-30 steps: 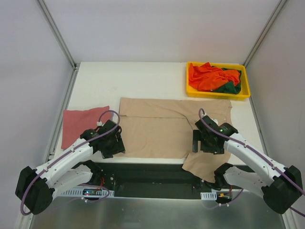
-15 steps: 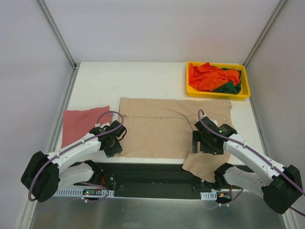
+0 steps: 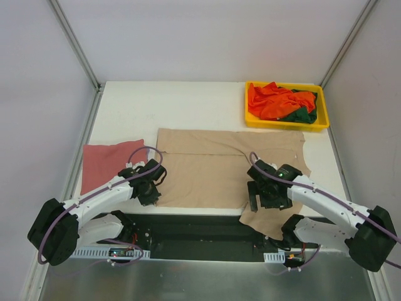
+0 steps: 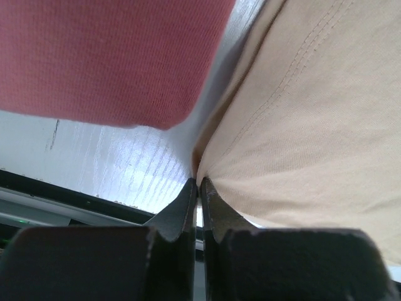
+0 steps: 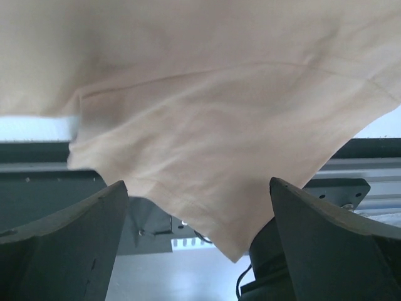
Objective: Fold and stack the t-shirts
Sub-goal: Grap the side of the flattened tshirt closest away from the robot with both arms
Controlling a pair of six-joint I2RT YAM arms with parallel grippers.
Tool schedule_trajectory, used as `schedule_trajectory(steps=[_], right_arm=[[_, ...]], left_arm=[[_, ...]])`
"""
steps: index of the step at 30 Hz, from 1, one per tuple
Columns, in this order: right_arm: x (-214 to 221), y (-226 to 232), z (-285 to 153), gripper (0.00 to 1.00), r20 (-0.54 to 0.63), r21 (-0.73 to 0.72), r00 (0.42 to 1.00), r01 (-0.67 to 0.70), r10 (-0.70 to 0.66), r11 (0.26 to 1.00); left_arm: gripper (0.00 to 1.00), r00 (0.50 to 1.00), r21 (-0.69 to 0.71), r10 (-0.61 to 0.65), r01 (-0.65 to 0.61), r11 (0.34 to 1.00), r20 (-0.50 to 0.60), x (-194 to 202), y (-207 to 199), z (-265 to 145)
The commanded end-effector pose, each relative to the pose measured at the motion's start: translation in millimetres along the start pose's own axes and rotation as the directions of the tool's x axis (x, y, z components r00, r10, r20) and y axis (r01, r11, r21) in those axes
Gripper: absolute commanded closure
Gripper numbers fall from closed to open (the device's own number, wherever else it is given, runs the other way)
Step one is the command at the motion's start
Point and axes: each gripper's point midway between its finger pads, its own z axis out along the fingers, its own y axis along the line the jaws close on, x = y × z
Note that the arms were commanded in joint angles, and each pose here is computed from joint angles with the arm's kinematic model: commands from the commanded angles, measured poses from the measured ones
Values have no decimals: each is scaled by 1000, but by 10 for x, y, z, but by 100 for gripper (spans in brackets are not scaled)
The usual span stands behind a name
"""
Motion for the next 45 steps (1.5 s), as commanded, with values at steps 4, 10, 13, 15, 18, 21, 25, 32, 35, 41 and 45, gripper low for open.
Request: schedule_trajectory(steps=[4, 10, 13, 15, 18, 21, 25, 32, 35, 41, 45], right_arm=[[477, 247, -65, 9, -186, -56, 970, 149, -156, 987], [655, 549, 125, 19, -256, -167, 939, 191, -230, 967], [627, 643, 225, 28, -254, -184, 937, 198, -241, 963], [654, 591, 285, 34, -286, -140, 928, 205, -237, 969], [696, 528, 303, 51, -324, -95, 918, 207, -227, 974], [717, 390, 278, 55, -349, -12, 917, 204, -195, 979], [814, 335, 277, 64, -394, 6, 901, 201, -183, 980], [700, 316, 215, 94, -356, 15, 909, 236, -216, 972], [517, 243, 133, 100, -303, 73, 921, 279, -245, 958], [104, 117, -151, 100, -219, 165, 934, 322, -283, 932], [-162, 43, -269, 100, -197, 219, 935, 334, -293, 917]], left_arm=[[100, 999, -15, 31, -31, 999, 31, -54, 13, 3], [100, 999, -24, 39, -38, 999, 22, -53, -5, 9], [100, 999, -23, 42, -41, 999, 17, -50, -16, 6], [100, 999, -21, 46, -46, 999, 16, -50, -18, 0], [100, 999, -13, 44, -44, 999, 20, -55, -24, -10], [100, 999, -4, 42, -42, 999, 29, -70, -38, -25], [100, 999, -1, 40, -40, 999, 37, -84, -37, -33], [100, 998, 16, 50, -51, 999, 46, -119, -90, -70], [100, 997, 36, 53, -55, 998, 58, -151, -128, -115], [100, 995, 87, 47, -55, 995, 92, -239, -234, -234], [100, 992, 108, 20, -33, 994, 124, -331, -316, -310]])
